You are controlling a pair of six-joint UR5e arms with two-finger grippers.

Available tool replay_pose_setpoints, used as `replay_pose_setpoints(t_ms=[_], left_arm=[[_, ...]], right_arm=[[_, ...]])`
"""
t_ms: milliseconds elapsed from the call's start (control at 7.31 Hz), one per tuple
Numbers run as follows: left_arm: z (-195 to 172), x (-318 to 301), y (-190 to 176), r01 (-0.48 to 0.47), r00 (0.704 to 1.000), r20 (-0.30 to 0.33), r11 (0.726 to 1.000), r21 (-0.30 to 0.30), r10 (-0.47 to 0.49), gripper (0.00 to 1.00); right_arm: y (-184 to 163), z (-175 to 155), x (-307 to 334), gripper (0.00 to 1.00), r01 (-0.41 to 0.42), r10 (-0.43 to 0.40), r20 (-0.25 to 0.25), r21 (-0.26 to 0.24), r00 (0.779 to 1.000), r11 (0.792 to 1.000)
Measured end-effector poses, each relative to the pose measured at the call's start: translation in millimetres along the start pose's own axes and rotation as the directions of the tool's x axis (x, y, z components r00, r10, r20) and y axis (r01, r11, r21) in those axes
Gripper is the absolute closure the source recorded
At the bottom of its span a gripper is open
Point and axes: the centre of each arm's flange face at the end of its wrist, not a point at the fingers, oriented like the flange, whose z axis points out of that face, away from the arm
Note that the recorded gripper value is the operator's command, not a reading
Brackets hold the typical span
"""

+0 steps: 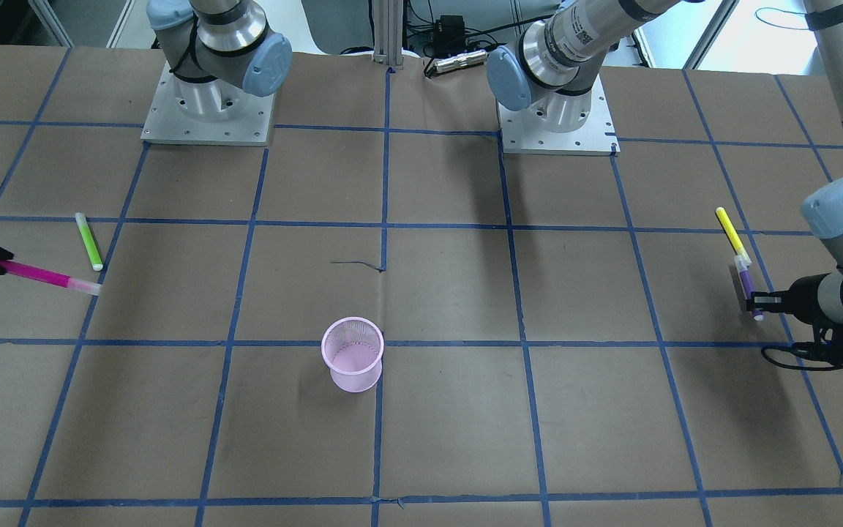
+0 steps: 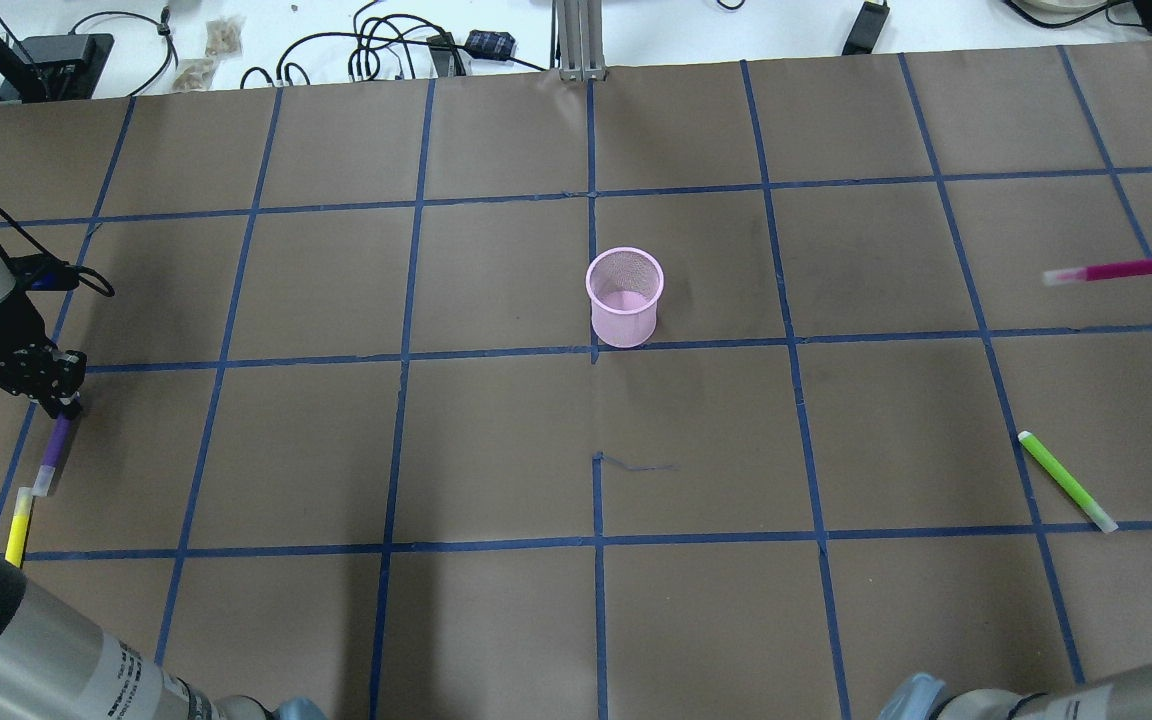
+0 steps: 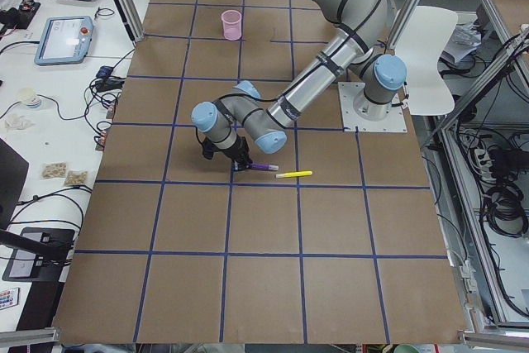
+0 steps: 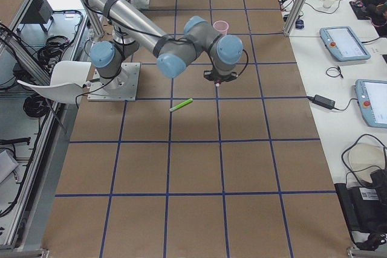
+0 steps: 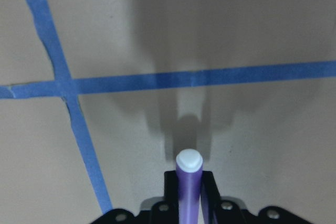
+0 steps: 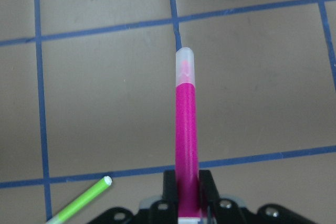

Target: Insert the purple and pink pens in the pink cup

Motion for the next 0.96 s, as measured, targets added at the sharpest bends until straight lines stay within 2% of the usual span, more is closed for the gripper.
replay_pose_setpoints(t_ms=[274, 410, 684, 957], left_arm=[[-27.0, 16.7, 3.6, -0.001, 1.0, 0.014, 0.999, 0.04, 0.001, 1.0], [-41.0, 25.2, 5.8, -0.002, 1.0, -0.002, 0.997, 0.078, 0.002, 1.0], [-61.6, 36.0, 10.4, 0.001, 0.999, -0.036, 0.99, 0.144, 0.004, 1.0], [-80.0, 46.7, 15.6, 0.005, 0.997, -0.074, 0.978, 0.21, 0.011, 1.0]], right_arm=[[-136.3, 24.2, -7.6, 0.9, -0.087, 0.084, -0.035, -0.094, 0.996, 0.992], [-187.8, 40.9, -12.9, 0.89, -0.092, 0.085, -0.059, -0.138, 0.995, 0.986], [-261.0, 71.5, -21.6, 0.88, -0.103, 0.086, -0.087, -0.21, 0.992, 0.972], [-320.0, 99.0, -18.7, 0.87, -0.114, 0.082, -0.123, -0.28, 0.989, 0.953]])
